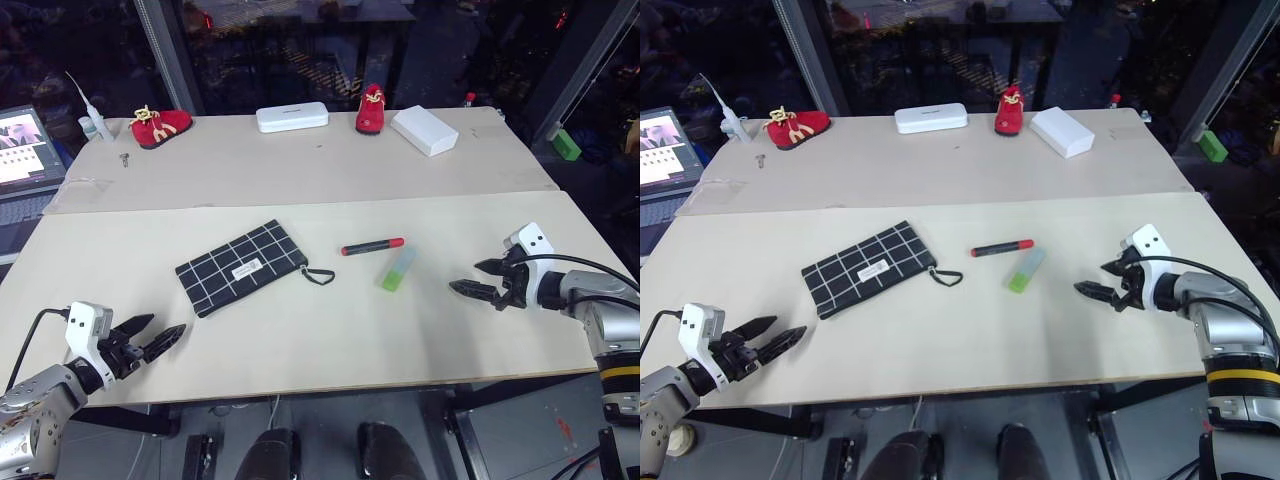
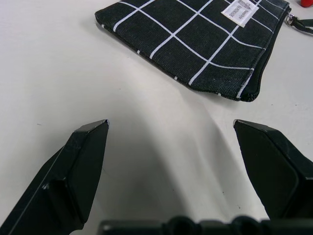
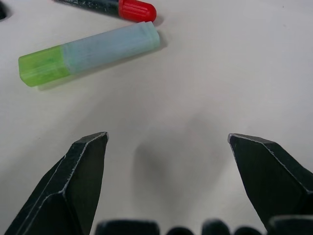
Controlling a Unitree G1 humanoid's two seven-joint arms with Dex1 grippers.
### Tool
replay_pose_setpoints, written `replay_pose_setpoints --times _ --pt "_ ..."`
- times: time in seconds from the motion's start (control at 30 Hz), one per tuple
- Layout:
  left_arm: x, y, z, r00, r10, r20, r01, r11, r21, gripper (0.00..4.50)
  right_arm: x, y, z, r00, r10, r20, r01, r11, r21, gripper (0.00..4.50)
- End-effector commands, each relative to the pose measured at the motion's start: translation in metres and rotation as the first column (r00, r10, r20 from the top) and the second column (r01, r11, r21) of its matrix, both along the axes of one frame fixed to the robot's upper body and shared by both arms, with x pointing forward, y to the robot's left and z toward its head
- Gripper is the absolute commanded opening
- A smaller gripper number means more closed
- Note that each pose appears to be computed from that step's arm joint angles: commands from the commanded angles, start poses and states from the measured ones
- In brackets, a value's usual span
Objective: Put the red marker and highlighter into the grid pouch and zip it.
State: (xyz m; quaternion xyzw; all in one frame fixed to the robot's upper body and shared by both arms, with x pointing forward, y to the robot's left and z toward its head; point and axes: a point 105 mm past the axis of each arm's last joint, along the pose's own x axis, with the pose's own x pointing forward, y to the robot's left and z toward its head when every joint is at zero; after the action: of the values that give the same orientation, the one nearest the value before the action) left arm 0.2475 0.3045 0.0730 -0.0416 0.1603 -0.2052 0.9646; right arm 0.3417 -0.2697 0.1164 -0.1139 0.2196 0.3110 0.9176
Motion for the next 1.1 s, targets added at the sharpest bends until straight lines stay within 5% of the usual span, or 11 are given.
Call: replay_pose_setpoints --times 0.03,0.17,0.43,0.6,0.87,1.1 --pt "-0.001 0.004 0.014 0.999 -0.021 0.050 0.021 1.000 -0.001 4.39 0.001 -0.001 0.010 0.999 0.006 0.032 -0.006 1.000 -0.005 4.37" --pt "-0.006 0.004 0.019 0.996 -0.060 0.062 0.062 0.997 -0.042 4.39 0.003 0.002 0.006 1.000 0.017 0.025 -0.017 1.000 0.006 4.37" --pt "-0.002 0.018 0.027 0.985 -0.058 0.166 0.032 0.988 0.153 4.39 0.010 0.004 0.009 0.998 0.005 0.063 -0.008 0.999 0.036 4.37" --pt "-0.002 0.026 0.030 0.969 -0.137 0.207 0.050 0.925 0.378 4.50 0.016 0.016 0.029 0.989 0.063 0.132 -0.074 0.994 0.082 3.04" --pt "-0.007 0.024 0.029 0.956 -0.226 0.188 0.116 0.879 0.463 4.50 0.009 0.049 0.039 0.960 0.240 0.145 -0.254 0.963 0.091 0.13" --pt "-0.007 0.016 0.026 0.924 -0.365 0.112 0.247 0.796 0.553 4.50 0.002 0.143 0.061 0.849 0.494 0.188 -0.520 0.845 0.128 0.05"
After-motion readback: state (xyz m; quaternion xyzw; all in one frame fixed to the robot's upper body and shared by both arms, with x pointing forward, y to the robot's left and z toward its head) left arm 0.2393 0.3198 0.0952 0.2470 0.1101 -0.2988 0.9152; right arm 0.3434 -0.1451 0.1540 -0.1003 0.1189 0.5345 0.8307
